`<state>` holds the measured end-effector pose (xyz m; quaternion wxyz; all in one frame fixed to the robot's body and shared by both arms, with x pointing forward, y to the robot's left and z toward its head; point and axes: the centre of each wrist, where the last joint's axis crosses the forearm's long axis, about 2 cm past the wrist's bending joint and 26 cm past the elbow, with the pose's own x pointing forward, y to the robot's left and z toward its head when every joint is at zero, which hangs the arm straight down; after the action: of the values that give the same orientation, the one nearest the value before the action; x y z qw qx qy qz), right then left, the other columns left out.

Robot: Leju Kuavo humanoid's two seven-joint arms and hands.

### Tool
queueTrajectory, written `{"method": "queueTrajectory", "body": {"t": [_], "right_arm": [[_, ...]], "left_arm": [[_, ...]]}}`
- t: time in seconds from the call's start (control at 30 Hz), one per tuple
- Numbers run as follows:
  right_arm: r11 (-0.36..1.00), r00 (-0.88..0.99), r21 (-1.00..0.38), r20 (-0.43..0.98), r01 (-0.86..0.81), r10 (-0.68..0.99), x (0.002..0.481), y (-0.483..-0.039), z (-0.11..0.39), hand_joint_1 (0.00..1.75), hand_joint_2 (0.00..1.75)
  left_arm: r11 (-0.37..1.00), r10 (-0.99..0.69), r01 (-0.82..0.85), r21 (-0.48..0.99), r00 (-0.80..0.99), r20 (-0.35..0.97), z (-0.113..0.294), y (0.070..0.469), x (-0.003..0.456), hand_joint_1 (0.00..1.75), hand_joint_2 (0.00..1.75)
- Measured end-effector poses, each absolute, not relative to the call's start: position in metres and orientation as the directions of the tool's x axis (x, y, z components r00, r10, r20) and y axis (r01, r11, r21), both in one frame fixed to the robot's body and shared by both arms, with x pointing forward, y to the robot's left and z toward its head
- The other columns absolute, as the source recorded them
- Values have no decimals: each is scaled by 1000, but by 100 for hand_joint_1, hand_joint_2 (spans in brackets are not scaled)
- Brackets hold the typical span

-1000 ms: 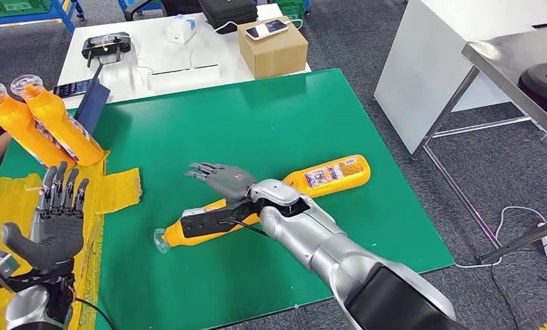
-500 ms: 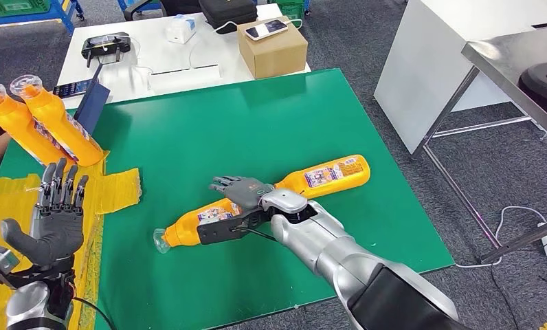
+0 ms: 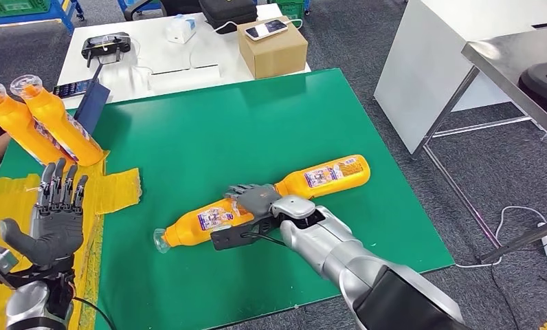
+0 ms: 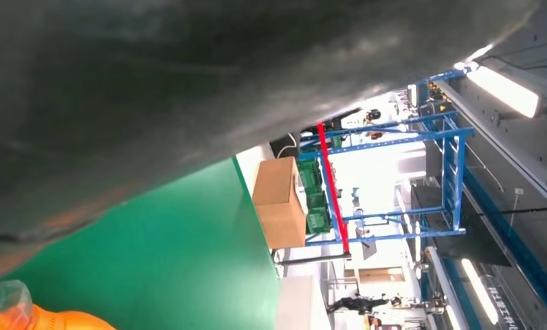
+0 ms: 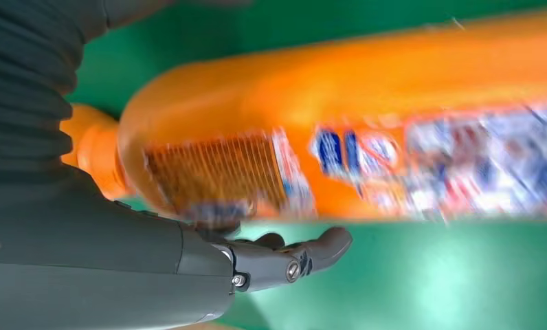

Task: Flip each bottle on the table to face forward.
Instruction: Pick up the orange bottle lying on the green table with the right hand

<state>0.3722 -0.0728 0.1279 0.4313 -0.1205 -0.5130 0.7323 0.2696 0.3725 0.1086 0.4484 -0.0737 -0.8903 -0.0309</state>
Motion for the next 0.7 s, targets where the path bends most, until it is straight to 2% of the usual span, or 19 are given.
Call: {"method": "queueTrajectory", "body": {"t": [0.03,0.23,0.53,0.63,0.7], "right_arm": [[-118,-594,-847,257,-518,762,370,-75,124,175,175],[-165,-584,-826,226,-539,780,365,-80,112,175,175],[-164,-569,-824,217,-543,793,361,-81,107,175,175],[-108,-561,-857,229,-503,796,359,-81,104,175,175],[6,-554,-887,294,-461,779,356,-80,102,175,175]], "left_arm": [[987,106,162,-12,-587,803,109,372,271,0,0],[983,115,182,-8,-587,801,111,366,281,0,0],[978,135,208,-15,-578,805,110,357,289,0,0],[980,137,200,-23,-576,806,109,357,288,0,0],[982,134,185,-32,-571,810,106,357,284,0,0]]}}
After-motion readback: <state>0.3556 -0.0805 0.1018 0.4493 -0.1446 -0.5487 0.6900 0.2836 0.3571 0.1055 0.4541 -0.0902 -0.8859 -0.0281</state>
